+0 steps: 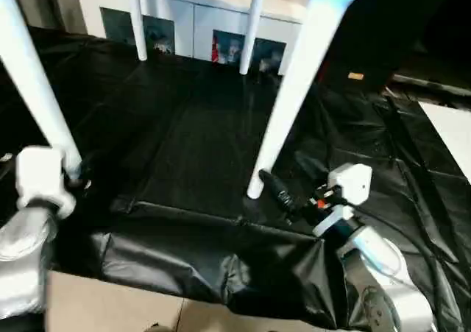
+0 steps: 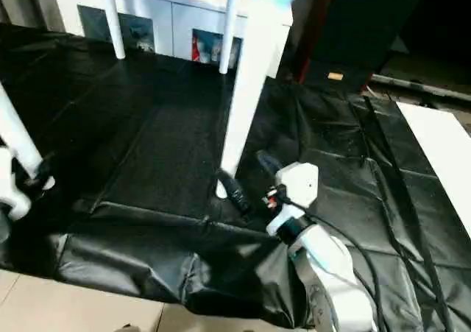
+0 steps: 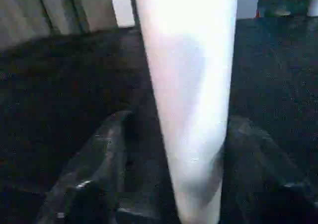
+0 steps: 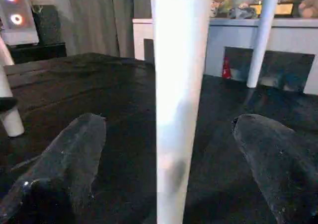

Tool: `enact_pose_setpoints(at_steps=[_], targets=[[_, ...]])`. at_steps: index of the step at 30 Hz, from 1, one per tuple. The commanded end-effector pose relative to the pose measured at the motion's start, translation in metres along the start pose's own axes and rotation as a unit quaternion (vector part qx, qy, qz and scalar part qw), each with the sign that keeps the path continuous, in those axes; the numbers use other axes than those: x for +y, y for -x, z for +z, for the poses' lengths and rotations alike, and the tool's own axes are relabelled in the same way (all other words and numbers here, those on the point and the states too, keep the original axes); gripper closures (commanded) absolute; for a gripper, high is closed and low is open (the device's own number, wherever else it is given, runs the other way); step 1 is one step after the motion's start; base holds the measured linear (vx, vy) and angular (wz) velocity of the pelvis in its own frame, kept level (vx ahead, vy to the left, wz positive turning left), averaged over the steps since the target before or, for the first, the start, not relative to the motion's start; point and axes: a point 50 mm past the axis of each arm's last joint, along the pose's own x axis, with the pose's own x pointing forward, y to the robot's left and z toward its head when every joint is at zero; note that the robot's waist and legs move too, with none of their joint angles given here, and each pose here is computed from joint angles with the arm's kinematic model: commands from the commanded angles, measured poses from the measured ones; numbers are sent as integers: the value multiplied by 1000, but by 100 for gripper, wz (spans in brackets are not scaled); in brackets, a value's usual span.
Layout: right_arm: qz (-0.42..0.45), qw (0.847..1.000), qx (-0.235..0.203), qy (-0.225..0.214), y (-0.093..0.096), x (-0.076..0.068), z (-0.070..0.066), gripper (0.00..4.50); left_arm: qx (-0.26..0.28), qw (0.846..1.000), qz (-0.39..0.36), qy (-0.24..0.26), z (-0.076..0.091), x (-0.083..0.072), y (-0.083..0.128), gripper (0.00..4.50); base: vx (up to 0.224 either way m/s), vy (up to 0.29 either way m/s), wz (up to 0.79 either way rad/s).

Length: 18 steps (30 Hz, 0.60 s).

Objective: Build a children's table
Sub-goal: Flip table

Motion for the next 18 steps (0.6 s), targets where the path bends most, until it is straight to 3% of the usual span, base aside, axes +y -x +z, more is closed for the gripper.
enact_pose_setpoints(at_steps=[1, 4, 7, 11, 18], targets=[[-15, 1000, -8, -6, 3, -3, 6, 0, -20, 999, 24, 9, -2, 14, 6, 103, 0, 0, 0], [-19, 1000, -6, -3, 4, -3, 6, 0, -39, 998, 25, 32, -3, 17, 12, 100, 0, 0, 0], [-27, 1000, 6, -1, 8, -4, 5, 0, -85, 992, 14, 93, 1, 16, 28, 100, 0, 0, 0], [-29, 999, 26, 2, 12, -4, 3, 0, -98, 988, -78, 90, 8, -14, 52, 100, 0, 0, 0], [-1, 999, 39, 16, 8, 3, 3, 0, -99, 988, -92, 79, 16, -40, 51, 100, 0, 0, 0]])
